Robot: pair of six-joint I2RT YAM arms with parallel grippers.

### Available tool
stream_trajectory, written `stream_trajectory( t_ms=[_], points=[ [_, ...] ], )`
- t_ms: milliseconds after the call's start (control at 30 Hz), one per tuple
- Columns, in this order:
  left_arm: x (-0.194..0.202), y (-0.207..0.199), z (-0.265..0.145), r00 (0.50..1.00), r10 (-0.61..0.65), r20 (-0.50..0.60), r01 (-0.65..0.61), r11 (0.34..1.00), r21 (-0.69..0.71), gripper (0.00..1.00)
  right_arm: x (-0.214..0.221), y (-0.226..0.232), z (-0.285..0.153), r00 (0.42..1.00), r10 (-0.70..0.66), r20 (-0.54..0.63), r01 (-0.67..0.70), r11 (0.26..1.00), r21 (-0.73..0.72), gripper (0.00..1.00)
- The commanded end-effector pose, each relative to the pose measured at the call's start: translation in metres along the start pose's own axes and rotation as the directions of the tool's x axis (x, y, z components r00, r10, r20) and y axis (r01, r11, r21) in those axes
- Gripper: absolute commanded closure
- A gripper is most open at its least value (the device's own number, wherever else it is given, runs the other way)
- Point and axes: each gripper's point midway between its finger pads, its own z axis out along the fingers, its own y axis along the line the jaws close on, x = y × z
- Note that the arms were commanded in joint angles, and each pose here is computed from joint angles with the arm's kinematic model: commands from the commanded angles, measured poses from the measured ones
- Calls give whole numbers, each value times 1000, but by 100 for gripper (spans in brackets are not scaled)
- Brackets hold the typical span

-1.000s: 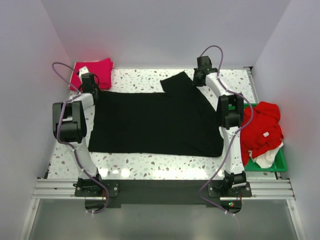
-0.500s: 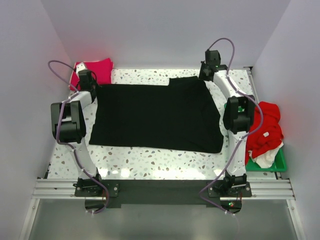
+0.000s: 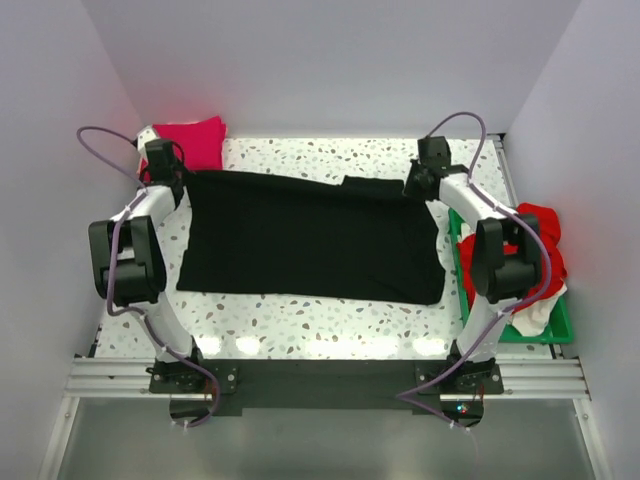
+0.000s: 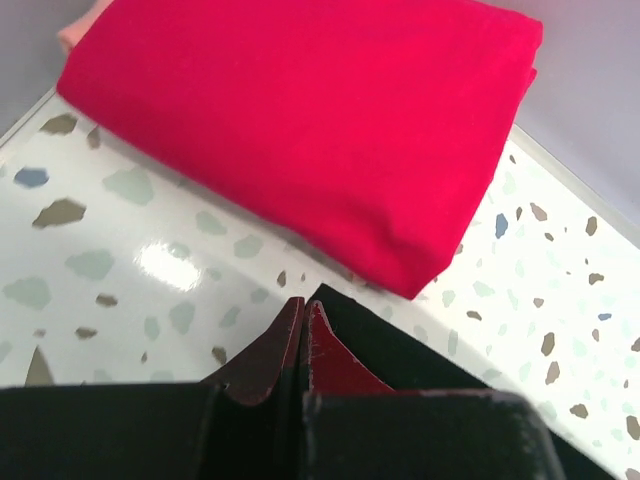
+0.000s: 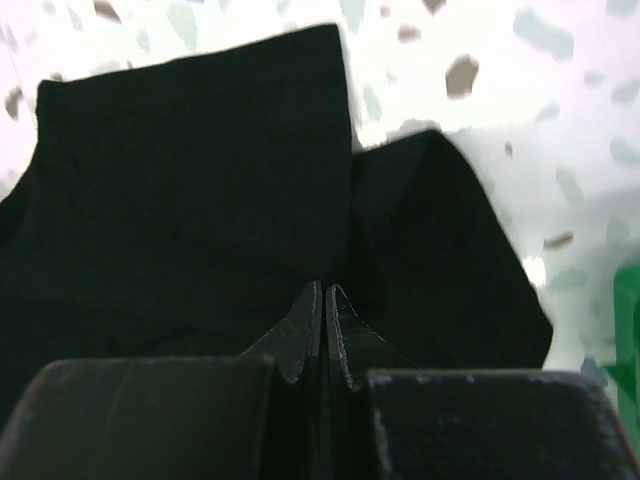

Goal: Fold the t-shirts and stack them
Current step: Fold the tshirt

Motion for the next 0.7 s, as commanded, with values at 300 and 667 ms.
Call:
stream_trajectory(
  t_ms=[300, 667],
  points=[
    [7, 41, -48, 995, -95, -23, 91, 989, -120, 100, 36, -2, -72, 996, 71, 53, -69, 997, -38, 100],
    [35, 64, -82, 993, -100, -58, 89, 982, -165, 100, 88, -13, -103, 996, 91, 6, -90, 990, -111, 100]
  ],
)
